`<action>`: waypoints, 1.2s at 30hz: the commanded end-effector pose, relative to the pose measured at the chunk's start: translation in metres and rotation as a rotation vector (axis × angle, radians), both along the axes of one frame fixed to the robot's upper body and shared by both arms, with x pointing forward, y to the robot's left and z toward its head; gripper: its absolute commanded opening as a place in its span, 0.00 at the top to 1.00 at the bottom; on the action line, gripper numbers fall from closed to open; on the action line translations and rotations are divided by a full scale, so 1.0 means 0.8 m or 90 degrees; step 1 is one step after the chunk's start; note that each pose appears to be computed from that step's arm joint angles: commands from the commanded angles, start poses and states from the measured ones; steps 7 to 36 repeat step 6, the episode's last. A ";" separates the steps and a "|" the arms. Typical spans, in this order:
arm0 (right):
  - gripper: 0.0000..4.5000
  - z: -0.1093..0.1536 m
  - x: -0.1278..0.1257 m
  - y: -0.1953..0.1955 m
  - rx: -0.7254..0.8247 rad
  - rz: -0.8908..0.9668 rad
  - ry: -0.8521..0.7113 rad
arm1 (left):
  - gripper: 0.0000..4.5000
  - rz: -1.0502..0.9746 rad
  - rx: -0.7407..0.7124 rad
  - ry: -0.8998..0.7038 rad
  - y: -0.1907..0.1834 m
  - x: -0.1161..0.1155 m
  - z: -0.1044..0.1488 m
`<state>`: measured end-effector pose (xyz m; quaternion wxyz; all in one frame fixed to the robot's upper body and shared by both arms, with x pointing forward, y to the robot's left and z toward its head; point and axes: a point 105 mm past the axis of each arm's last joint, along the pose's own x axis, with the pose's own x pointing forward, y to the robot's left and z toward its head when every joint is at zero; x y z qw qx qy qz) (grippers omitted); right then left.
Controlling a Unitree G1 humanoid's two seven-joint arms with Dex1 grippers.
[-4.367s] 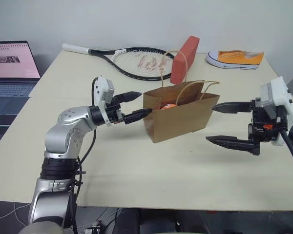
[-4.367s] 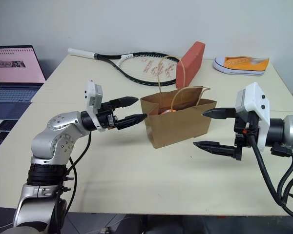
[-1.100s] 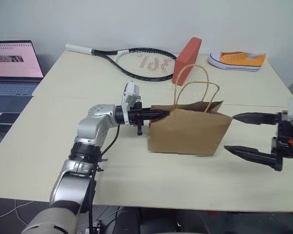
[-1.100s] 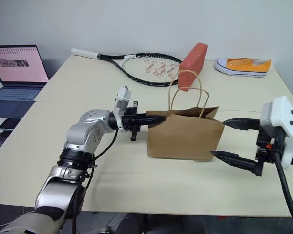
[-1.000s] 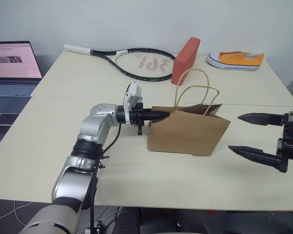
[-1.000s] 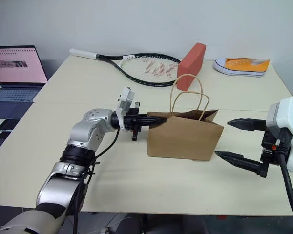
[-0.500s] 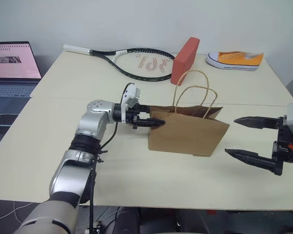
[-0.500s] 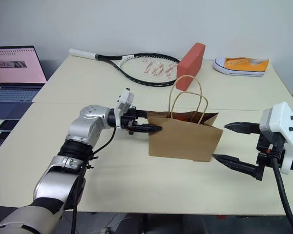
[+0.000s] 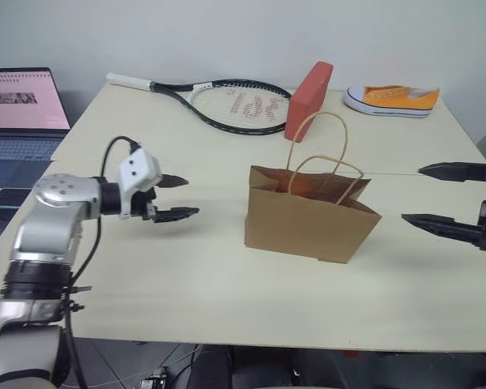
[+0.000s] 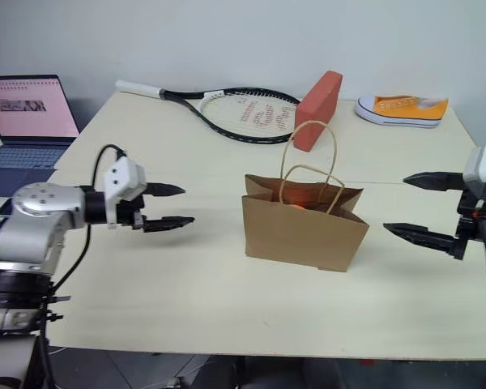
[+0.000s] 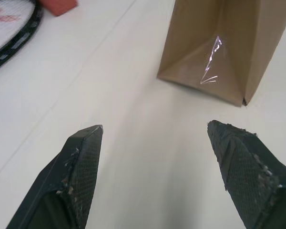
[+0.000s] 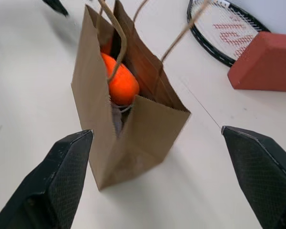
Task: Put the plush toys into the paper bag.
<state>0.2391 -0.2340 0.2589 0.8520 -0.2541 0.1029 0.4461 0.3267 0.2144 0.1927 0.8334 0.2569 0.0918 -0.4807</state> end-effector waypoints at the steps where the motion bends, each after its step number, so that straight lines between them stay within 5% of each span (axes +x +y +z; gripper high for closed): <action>1: 0.00 0.021 -0.005 -0.018 -0.034 0.014 -0.005 | 0.17 0.017 -0.007 -0.028 0.012 -0.012 0.033; 36: 0.00 0.030 -0.004 -0.031 -0.060 0.011 -0.002 | 0.17 0.035 -0.011 -0.009 0.026 -0.022 0.035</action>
